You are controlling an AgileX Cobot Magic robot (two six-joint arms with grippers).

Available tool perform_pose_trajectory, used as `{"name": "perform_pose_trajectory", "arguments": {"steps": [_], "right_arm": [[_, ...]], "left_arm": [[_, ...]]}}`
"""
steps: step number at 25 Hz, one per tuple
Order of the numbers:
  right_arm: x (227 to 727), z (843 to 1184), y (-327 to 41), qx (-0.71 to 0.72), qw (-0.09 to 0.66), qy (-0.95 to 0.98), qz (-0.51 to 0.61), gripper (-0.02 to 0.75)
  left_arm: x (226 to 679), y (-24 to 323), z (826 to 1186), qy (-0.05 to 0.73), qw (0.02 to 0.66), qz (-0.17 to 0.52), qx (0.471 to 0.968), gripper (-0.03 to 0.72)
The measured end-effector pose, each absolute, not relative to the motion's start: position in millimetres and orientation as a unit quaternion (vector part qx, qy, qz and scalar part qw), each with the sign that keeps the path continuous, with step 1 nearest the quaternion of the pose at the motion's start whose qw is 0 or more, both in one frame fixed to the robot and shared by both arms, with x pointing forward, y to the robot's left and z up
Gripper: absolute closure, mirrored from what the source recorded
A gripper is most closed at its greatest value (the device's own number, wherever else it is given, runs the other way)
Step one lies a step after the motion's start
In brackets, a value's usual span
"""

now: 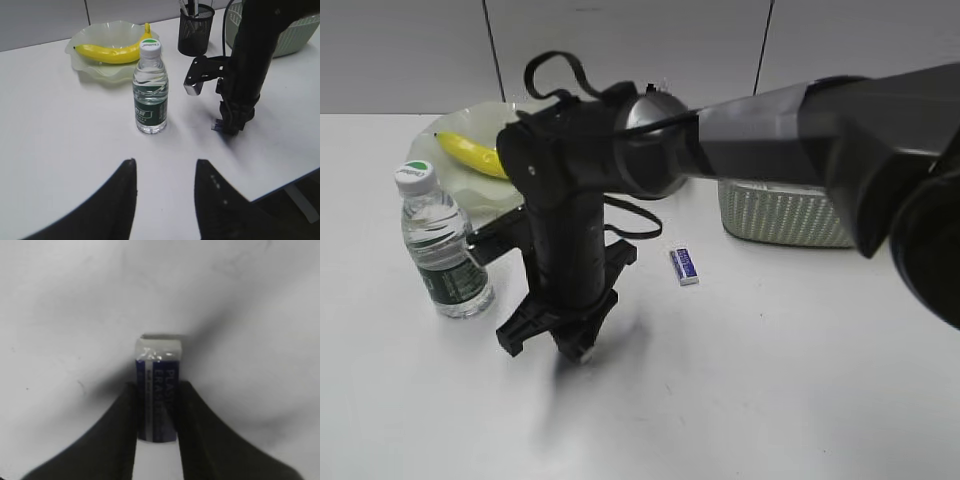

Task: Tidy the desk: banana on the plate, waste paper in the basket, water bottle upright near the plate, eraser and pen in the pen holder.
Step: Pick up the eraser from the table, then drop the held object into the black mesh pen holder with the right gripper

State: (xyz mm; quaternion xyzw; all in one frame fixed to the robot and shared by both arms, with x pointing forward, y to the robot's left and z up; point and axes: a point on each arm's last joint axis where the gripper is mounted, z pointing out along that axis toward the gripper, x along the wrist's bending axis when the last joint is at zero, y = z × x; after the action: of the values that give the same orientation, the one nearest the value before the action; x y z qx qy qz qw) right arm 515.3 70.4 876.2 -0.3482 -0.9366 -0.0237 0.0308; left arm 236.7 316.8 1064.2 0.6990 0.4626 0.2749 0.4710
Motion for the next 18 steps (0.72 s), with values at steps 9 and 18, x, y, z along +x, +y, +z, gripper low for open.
{"name": "perform_pose_trajectory", "arguments": {"steps": [9,18], "right_arm": [[562.4,973.8,29.8,-0.401,-0.119,-0.901,-0.116,0.542],[639.3,1003.7,-27.5,-0.441,-0.234,-0.833,-0.240,0.542]], "left_arm": [[236.7,316.8,1064.2,0.463,0.471,0.275,0.699,0.396],[236.7,316.8,1064.2,0.463,0.471,0.275,0.699,0.396]]}}
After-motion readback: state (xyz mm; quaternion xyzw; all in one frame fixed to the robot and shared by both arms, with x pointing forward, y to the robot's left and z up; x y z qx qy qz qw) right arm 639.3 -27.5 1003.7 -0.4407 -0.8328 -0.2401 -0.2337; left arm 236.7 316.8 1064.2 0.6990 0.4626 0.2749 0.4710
